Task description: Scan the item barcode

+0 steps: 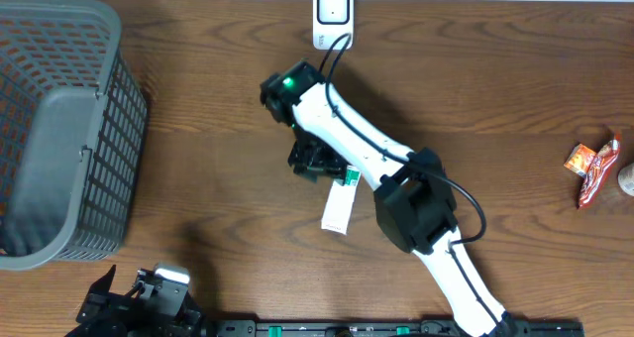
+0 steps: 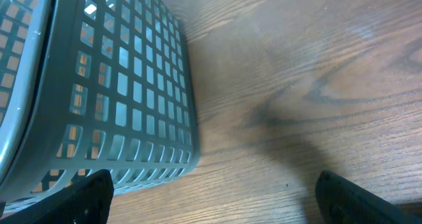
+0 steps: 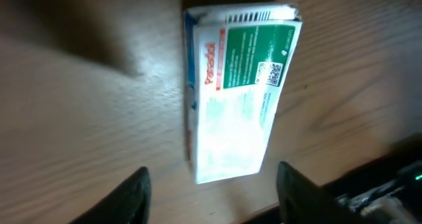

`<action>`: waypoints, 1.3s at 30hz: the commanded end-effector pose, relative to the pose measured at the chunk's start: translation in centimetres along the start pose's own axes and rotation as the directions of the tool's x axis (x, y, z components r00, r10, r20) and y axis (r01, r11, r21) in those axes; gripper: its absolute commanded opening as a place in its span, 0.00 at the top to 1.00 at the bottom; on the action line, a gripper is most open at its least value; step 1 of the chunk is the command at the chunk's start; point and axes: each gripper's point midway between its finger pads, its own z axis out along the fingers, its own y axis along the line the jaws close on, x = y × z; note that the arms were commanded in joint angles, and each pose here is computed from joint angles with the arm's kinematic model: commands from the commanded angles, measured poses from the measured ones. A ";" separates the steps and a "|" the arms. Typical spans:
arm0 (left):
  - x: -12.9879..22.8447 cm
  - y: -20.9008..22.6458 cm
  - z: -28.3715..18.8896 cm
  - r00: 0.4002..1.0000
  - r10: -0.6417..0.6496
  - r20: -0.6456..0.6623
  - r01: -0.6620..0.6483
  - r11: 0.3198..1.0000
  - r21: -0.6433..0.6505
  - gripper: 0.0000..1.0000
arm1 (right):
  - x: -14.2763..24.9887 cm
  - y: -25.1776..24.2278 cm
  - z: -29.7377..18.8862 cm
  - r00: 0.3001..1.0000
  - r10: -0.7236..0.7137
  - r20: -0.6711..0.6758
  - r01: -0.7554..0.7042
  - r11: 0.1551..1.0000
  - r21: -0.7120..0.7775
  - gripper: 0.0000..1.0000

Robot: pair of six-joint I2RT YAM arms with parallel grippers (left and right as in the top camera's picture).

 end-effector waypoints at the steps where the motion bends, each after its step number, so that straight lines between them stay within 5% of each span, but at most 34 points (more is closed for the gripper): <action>1: 0.0 0.1 -0.1 1.000 0.004 0.003 -0.004 1.000 -0.004 0.02 | 0.2 -0.6 0.5 0.998 -0.025 0.052 0.022 0.998 0.064 0.31; 4: 0.0 0.1 -0.1 1.000 0.004 0.003 -0.004 1.000 -0.004 0.02 | 0.1 -1.0 0.8 0.998 -0.027 0.061 0.022 0.996 0.086 0.14; 12: 0.0 0.1 -0.1 1.000 0.004 0.003 -0.004 1.000 -0.004 0.02 | -0.4 -1.4 0.8 0.996 -0.079 0.050 0.074 0.993 0.090 0.01; 28: 0.0 0.1 -0.1 1.000 0.004 0.003 -0.004 1.000 -0.004 0.02 | -1.2 -0.6 5.8 0.988 -0.152 -0.038 0.153 0.988 0.029 0.01; 39: 0.0 0.1 -0.1 1.000 0.004 0.003 -0.004 1.000 -0.004 0.02 | -1.8 -0.7 9.3 0.982 -0.170 -0.080 0.169 0.985 -0.015 0.21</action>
